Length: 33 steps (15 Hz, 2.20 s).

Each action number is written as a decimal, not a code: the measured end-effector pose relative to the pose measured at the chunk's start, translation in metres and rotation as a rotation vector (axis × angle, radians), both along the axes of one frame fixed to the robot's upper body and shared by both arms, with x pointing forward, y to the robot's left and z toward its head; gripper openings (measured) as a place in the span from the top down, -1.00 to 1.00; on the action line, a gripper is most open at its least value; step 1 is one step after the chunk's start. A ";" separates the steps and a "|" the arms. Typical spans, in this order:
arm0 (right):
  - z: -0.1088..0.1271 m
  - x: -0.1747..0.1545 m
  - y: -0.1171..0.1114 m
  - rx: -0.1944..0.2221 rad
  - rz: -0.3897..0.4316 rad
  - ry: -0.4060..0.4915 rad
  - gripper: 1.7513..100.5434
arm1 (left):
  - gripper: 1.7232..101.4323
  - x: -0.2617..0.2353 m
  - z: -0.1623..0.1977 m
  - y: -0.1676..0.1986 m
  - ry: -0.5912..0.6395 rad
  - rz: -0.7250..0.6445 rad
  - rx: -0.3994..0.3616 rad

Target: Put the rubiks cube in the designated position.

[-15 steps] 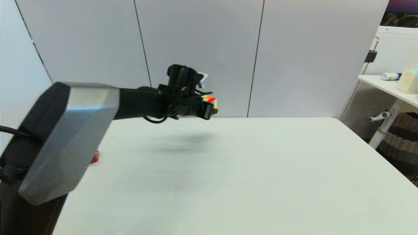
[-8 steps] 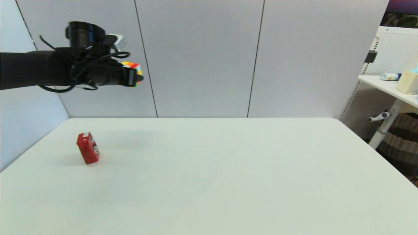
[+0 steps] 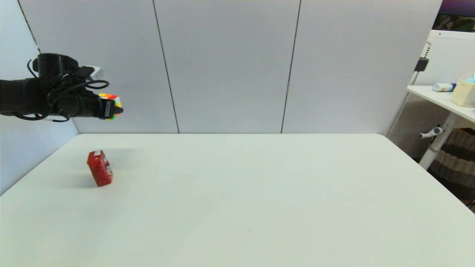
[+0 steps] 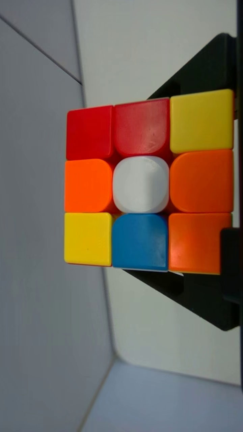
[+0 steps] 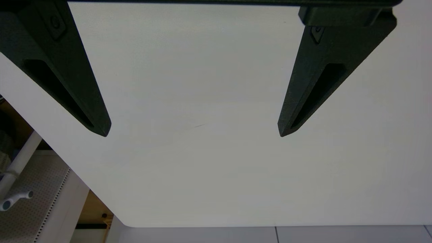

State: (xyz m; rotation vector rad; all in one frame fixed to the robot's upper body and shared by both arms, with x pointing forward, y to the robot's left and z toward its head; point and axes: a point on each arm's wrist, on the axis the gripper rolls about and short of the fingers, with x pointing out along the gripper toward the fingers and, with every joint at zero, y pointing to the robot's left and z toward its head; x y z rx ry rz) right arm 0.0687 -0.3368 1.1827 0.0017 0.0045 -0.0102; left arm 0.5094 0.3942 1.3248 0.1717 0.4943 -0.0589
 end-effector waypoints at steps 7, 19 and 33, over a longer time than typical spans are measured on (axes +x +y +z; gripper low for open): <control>0.000 0.000 0.000 0.000 0.000 0.000 -0.95 | -0.13 0.004 -0.063 0.002 0.157 -0.065 -0.070; 0.000 0.000 0.000 0.000 -0.001 0.000 -0.95 | -0.68 0.007 -0.049 0.001 0.069 -0.077 -0.051; 0.000 0.000 0.000 0.000 0.000 0.000 -0.95 | -0.89 -0.301 0.069 -0.046 -0.254 -0.005 -0.027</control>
